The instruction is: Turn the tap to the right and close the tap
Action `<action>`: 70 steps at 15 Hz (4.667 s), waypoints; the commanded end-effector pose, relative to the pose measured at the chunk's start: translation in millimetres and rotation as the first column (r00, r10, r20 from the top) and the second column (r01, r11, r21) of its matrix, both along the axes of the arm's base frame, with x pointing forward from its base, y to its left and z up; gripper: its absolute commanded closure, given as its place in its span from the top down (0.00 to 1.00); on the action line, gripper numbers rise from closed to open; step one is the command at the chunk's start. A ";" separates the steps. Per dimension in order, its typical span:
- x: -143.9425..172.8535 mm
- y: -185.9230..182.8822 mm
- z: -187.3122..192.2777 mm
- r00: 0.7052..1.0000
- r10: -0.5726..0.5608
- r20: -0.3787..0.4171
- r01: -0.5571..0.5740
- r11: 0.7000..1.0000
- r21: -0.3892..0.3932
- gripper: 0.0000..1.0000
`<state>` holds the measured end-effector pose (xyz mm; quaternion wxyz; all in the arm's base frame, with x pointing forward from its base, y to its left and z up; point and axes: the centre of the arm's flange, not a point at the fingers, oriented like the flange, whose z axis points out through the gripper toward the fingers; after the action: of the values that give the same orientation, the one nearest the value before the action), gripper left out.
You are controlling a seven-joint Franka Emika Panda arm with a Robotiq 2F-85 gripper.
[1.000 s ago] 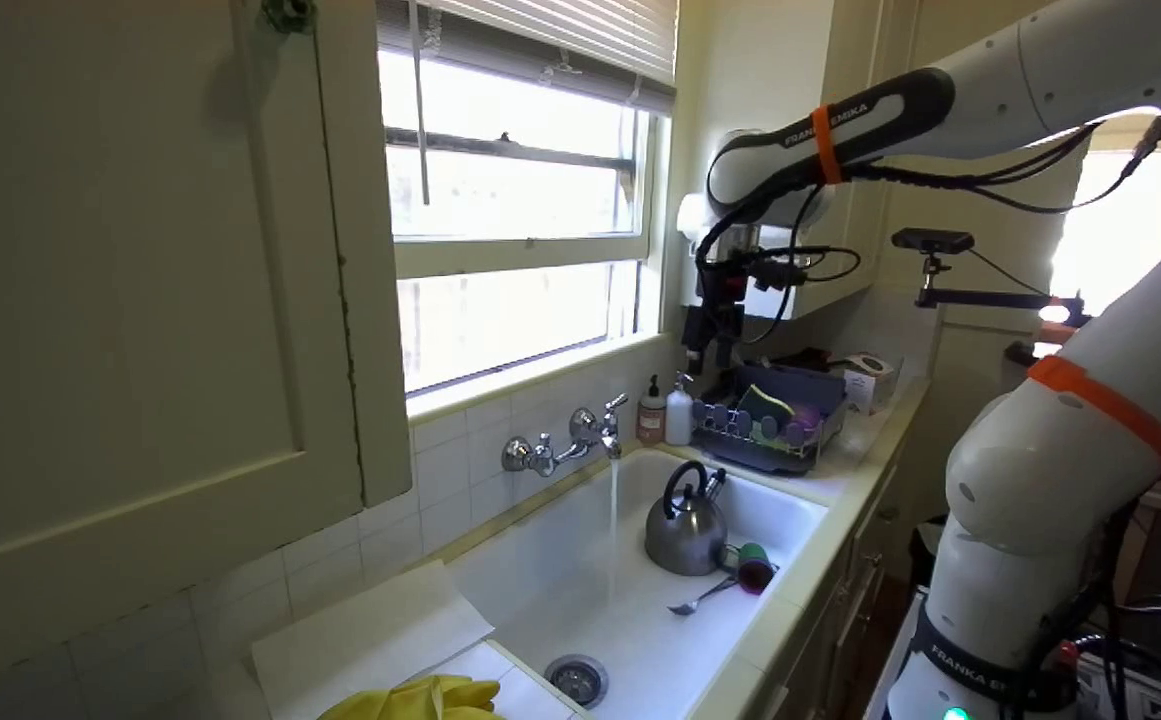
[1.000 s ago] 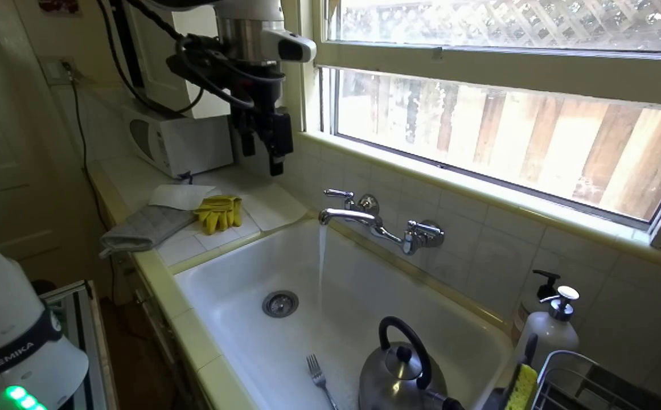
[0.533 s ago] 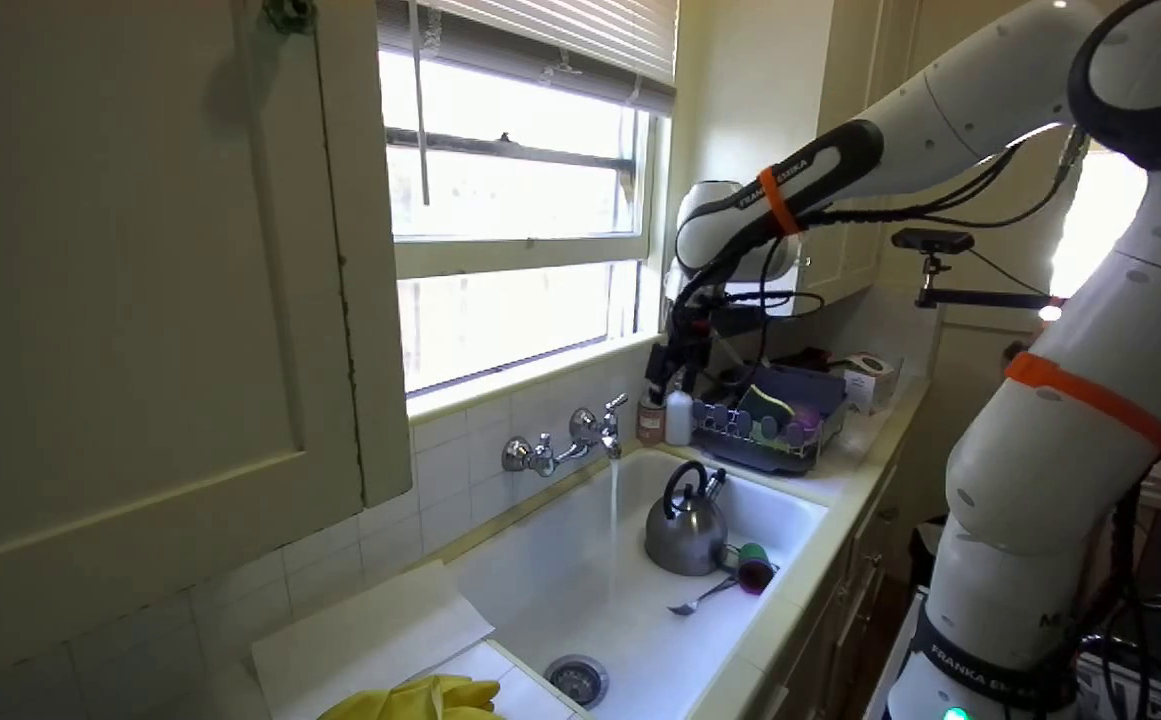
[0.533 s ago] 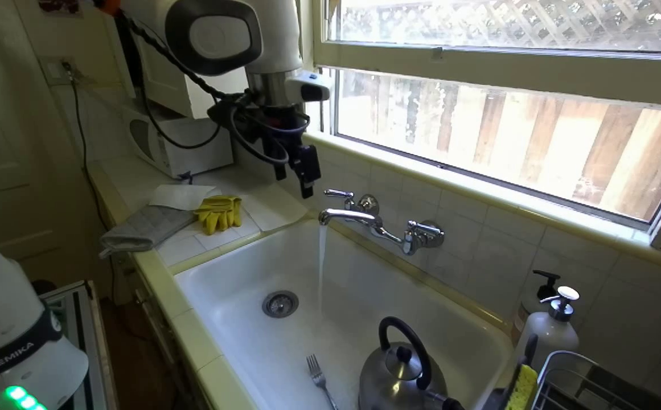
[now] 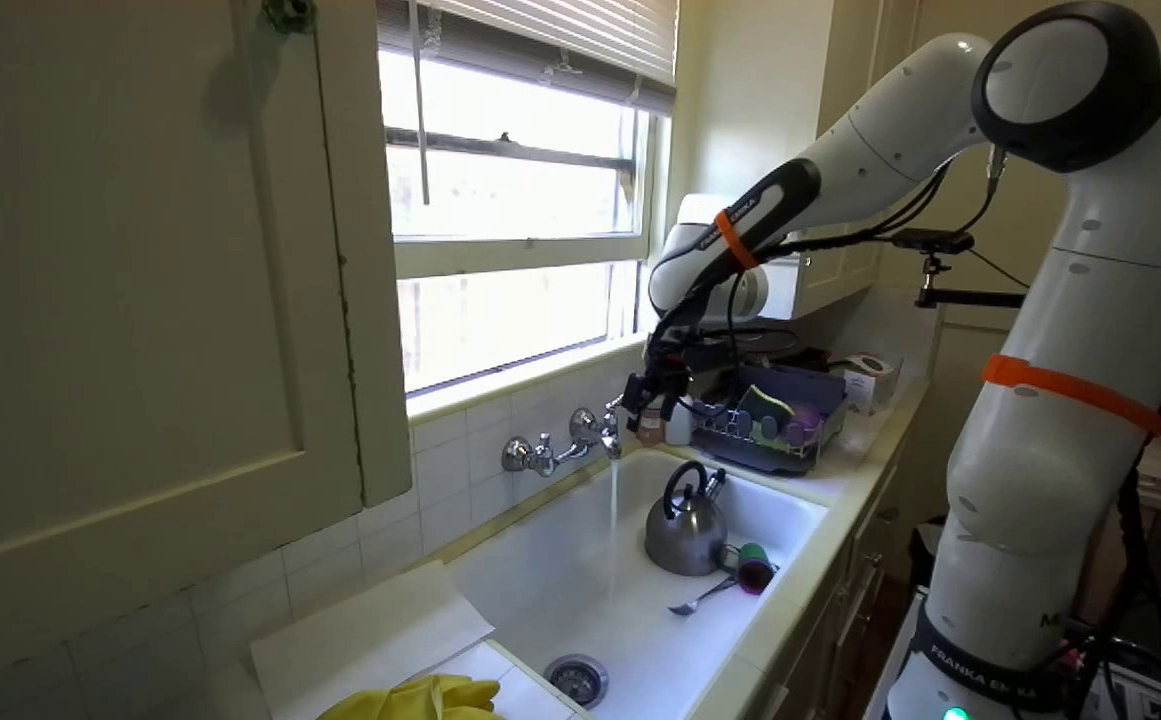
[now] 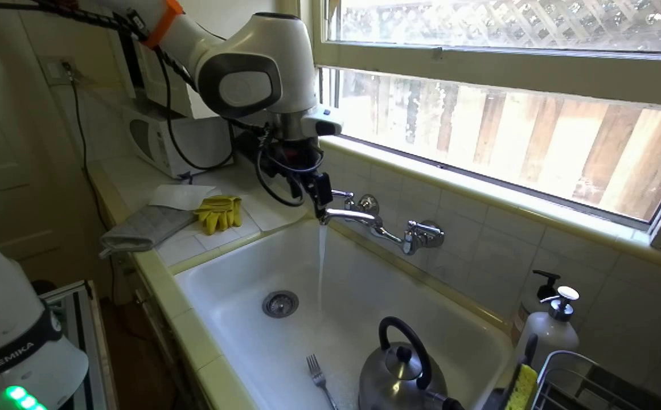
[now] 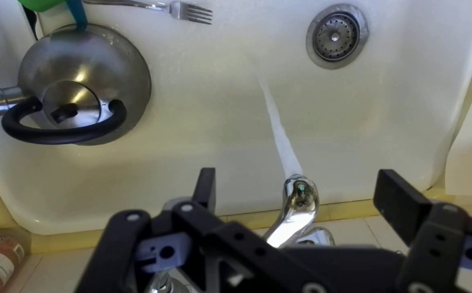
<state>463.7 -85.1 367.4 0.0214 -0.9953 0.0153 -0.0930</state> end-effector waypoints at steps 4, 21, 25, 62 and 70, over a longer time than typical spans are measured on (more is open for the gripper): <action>36.8 4.6 -34.5 0.999 -0.048 0.015 0.047 0.999 0.023 1.00; 89.4 5.1 -62.4 0.995 -0.097 -0.011 0.097 0.995 0.016 1.00; 86.3 -1.6 -64.8 0.995 -0.095 -0.031 0.095 0.995 0.009 1.00; 50.3 -48.4 -70.8 0.988 -0.134 -0.081 0.134 0.991 -0.009 1.00; 44.8 -55.8 -70.4 0.986 -0.145 -0.084 0.145 0.989 -0.011 1.00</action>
<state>529.4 -120.8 297.9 0.0200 -0.9932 0.0916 -0.0696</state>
